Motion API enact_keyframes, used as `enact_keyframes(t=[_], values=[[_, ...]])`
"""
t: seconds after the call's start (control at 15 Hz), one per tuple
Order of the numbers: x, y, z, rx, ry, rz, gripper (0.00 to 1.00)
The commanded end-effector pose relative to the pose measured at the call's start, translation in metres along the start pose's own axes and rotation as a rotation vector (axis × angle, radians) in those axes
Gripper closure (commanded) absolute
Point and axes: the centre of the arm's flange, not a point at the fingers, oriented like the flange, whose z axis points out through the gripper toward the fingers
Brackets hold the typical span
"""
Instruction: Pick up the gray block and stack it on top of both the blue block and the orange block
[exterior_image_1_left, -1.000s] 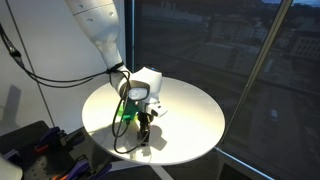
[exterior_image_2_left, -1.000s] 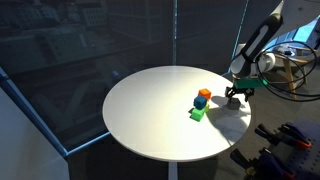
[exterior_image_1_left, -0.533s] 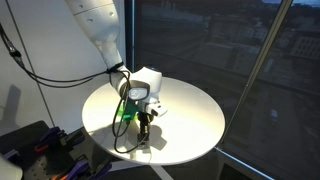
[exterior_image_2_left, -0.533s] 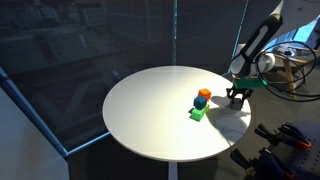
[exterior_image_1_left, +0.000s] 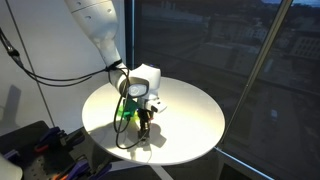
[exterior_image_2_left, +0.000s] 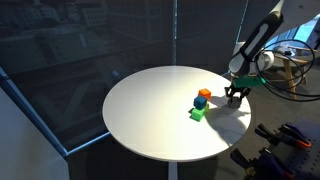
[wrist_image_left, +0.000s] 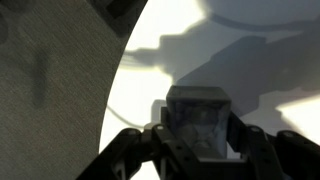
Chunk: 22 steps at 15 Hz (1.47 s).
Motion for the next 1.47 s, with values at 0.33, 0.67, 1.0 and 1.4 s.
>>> enact_keyframes(t=[0.33, 0.67, 1.0, 1.4], values=[[-0.008, -0.003, -0.062, 0.011, 0.041, -0.047, 0.71], [-0.010, -0.004, -0.095, 0.016, 0.046, -0.102, 0.71], [-0.017, -0.010, -0.128, 0.009, 0.039, -0.197, 0.71], [-0.033, -0.032, -0.152, -0.024, 0.021, -0.317, 0.71]])
